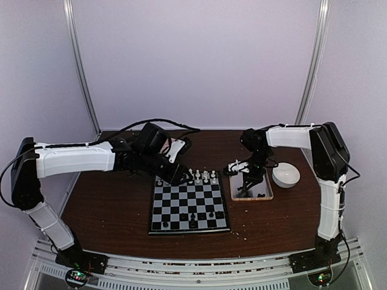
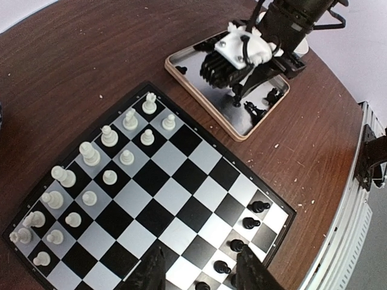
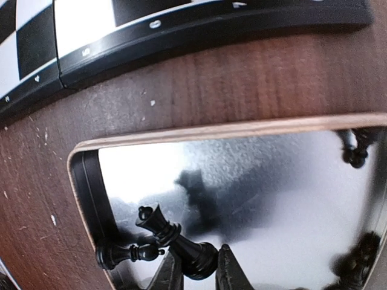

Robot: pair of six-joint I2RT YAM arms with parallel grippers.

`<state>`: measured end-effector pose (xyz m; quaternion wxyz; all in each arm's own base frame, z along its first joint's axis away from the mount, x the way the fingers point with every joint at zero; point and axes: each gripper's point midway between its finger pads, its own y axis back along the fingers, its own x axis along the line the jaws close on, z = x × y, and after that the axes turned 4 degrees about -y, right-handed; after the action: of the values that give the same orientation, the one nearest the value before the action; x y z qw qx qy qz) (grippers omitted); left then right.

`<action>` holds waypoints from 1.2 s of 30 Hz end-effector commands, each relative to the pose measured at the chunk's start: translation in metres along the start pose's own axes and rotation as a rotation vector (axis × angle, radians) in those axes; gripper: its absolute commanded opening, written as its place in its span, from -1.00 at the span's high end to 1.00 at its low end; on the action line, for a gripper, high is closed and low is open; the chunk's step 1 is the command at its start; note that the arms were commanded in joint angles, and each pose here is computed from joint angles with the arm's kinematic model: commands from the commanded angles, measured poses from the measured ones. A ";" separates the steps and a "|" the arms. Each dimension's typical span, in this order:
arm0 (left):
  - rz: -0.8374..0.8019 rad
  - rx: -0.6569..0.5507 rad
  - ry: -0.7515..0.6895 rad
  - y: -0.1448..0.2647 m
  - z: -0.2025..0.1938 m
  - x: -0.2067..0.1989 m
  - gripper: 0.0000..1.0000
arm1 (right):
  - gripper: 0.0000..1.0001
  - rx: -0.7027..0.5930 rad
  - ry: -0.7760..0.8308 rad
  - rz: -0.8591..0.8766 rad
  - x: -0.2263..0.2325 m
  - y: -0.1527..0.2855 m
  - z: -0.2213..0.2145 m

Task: Set up the chess pieces on the board
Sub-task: Pick up the king from the storage box, then pass from the right arm to the left

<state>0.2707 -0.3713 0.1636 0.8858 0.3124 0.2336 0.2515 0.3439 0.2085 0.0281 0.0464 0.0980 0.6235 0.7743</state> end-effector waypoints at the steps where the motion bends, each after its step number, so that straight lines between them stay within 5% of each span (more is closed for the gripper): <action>1: -0.091 -0.094 -0.069 -0.009 0.028 -0.014 0.19 | 0.74 -0.175 -0.168 0.062 0.003 0.031 0.017; 15: -0.226 -0.187 -0.169 -0.060 0.065 -0.036 0.23 | 0.72 -0.433 -0.391 0.224 0.024 0.081 0.056; 36: -0.386 -0.176 -0.085 -0.120 0.084 -0.064 0.18 | 0.71 -0.472 -0.382 0.267 0.038 0.091 0.064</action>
<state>0.3016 -0.5150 0.1471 0.9453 0.2170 0.2237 0.0963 0.3333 0.2529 0.1176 0.0922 0.3202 0.4012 0.8533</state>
